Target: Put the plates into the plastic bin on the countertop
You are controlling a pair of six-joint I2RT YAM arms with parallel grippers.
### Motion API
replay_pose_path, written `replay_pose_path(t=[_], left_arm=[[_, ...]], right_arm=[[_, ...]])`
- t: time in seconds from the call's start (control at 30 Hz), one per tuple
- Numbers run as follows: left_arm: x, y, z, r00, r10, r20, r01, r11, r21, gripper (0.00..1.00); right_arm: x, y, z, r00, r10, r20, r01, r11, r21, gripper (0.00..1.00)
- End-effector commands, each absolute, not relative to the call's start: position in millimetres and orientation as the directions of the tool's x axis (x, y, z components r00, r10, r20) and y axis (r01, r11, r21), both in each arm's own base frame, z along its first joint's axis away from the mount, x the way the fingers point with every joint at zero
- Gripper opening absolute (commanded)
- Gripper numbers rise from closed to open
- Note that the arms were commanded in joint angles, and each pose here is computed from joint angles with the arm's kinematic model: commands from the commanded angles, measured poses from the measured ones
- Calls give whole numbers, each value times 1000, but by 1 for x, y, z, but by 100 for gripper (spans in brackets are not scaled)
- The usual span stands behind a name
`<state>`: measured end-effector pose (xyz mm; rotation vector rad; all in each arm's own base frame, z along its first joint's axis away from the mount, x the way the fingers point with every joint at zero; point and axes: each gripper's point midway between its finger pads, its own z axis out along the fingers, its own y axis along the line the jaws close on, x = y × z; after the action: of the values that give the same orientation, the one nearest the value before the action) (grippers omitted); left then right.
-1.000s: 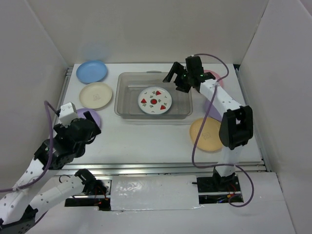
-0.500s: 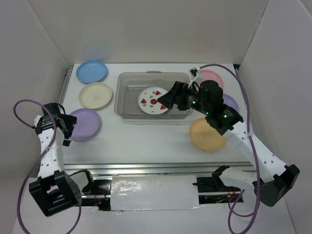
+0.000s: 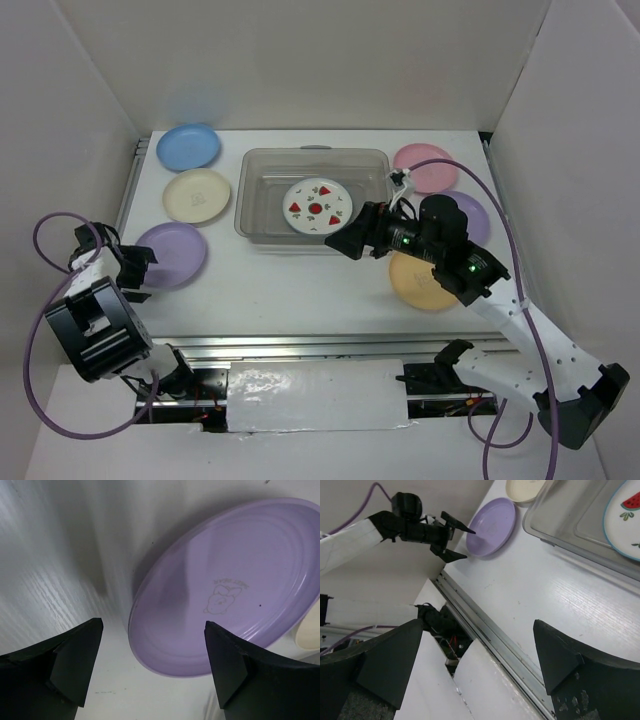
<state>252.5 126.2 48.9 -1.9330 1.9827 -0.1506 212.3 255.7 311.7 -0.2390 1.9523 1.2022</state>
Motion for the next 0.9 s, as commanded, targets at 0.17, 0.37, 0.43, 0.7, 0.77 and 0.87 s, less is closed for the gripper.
replay_pose_path(t=[0.17,0.37,0.43,0.7,0.77,0.87], left_arm=[[257,130,24,-44,-979,-198,-964,94,-247,85],[238,125,-2,-38,-988,-152,-987,61,-151,54],[232,126,-1,-25,-989,-149,-989,46,-138,30],[217,138,44,37,-973,-229,-977,13,-212,0],[211,137,61,45,-967,-252,-974,13,-224,0],[209,145,127,110,-918,-381,-935,34,-352,0]], right_arm=[[205,250,339,-592,290,-752,-607,453,653,100],[206,244,339,-594,303,-745,-593,461,660,100],[207,242,340,-591,307,-746,-590,466,659,100],[202,230,348,-569,336,-750,-582,480,657,100],[202,228,349,-568,339,-750,-577,485,657,100],[203,223,351,-566,347,-748,-566,496,658,100]])
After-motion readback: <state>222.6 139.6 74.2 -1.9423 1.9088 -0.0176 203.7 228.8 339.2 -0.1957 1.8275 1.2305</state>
